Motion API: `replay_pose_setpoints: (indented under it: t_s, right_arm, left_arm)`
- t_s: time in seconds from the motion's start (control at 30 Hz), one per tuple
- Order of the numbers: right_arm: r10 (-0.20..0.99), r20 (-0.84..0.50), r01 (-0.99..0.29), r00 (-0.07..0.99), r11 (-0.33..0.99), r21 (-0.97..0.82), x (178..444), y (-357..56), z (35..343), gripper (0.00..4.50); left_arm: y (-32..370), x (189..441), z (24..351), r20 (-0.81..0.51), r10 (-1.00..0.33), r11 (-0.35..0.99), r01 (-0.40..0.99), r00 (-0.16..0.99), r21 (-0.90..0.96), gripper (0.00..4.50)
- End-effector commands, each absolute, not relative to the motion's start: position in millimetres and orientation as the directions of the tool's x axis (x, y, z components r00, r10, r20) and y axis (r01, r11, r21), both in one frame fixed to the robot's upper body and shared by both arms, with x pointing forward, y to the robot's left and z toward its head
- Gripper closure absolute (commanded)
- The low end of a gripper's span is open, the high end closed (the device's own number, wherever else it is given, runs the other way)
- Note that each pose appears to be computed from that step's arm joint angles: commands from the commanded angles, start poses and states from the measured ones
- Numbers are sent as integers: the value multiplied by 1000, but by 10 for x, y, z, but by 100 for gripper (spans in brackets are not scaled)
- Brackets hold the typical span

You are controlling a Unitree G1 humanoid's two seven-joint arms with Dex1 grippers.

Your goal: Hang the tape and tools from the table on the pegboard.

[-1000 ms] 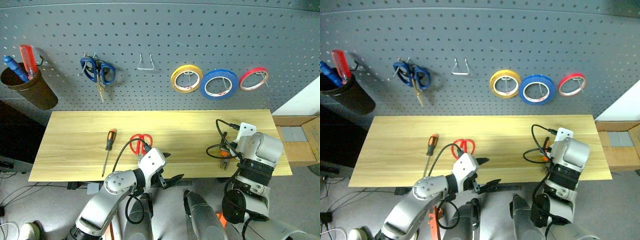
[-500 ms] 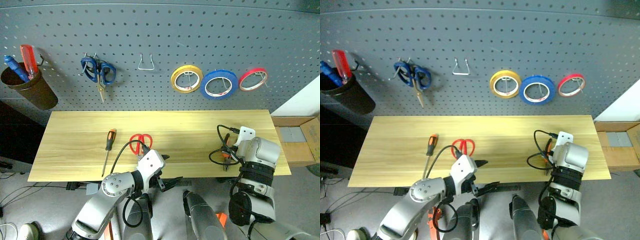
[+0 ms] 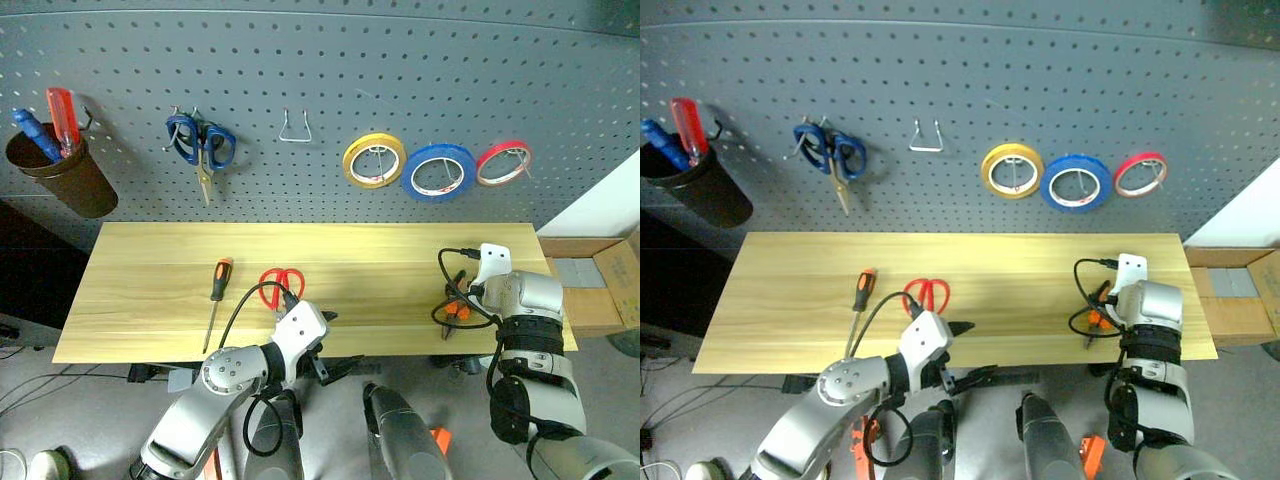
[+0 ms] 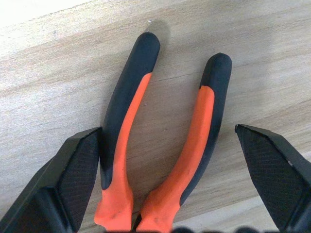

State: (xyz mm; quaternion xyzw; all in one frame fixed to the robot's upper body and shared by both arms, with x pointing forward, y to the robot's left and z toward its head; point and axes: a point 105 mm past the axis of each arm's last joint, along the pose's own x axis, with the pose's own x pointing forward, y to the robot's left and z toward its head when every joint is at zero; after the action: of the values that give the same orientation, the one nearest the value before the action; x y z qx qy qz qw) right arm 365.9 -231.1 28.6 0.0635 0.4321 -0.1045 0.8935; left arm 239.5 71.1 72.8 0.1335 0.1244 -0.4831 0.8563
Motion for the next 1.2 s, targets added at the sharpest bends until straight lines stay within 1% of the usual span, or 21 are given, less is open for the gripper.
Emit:
replay_pose_setpoints:
  t_s: [0.03,0.2,0.23,0.27,0.37,0.53,0.6,0.7,0.73,0.8,0.87,0.93,1.0,1.07,1.1,1.13,1.2]
  right_arm:
    - [-132,-851,247,508,969,-3,3491,-2330,-38,3]
    - [-110,-865,282,490,959,38,3480,-2286,-29,3]
    - [-105,-865,291,491,955,49,3483,-2276,-26,41]
    - [-105,-865,298,491,953,53,3486,-2273,-24,64]
    - [-111,-863,305,493,951,52,3501,-2282,-13,159]
    - [-115,-861,320,495,946,57,3520,-2306,-9,162]
    - [-114,-854,303,508,952,54,3543,-2300,18,162]
    - [-93,-818,211,568,977,36,3619,-2258,118,162]
    - [-60,-795,169,603,984,54,3650,-2207,191,162]
    - [53,-732,26,680,995,96,3660,-2017,392,162]
    - [155,-683,-106,714,988,114,3574,-1844,532,162]
    - [255,-641,-224,724,966,132,3420,-1662,648,162]
    - [341,-576,-322,743,936,139,3275,-1488,801,162]
    - [391,-522,-380,758,915,134,3202,-1384,913,162]
    - [429,-472,-412,770,899,146,3166,-1296,1012,162]
    - [487,-361,-470,795,871,139,3130,-1112,1240,162]
    - [572,-165,-559,804,820,121,3059,-854,1635,162]
  left_arm:
    - [643,2333,848,-300,-818,478,870,491,120,0]
    - [633,2334,847,-297,-818,479,869,493,122,0]
    - [631,2336,846,-297,-818,479,869,493,123,0]
    - [628,2340,844,-296,-818,480,869,493,123,0]
    - [623,2353,844,-295,-817,481,868,495,125,0]
    - [629,2380,843,-297,-815,483,866,498,128,0]
    - [634,2386,840,-297,-815,483,866,498,130,0]
    - [621,2395,843,-290,-816,482,866,500,135,0]
    - [610,2395,858,-279,-819,482,865,501,136,0]
    - [605,2380,894,-253,-825,487,863,505,134,0]
    - [616,2354,922,-230,-829,494,860,509,124,0]
    - [639,2297,985,-197,-835,503,858,513,102,0]
    - [678,2229,1082,-154,-838,518,852,523,75,0]
    - [707,2190,1129,-136,-836,530,846,532,59,0]
    - [735,2157,1160,-125,-831,540,840,543,55,0]
    - [803,2096,1225,-102,-811,575,817,576,38,0]
    - [890,2022,1324,-71,-768,636,771,637,28,0]
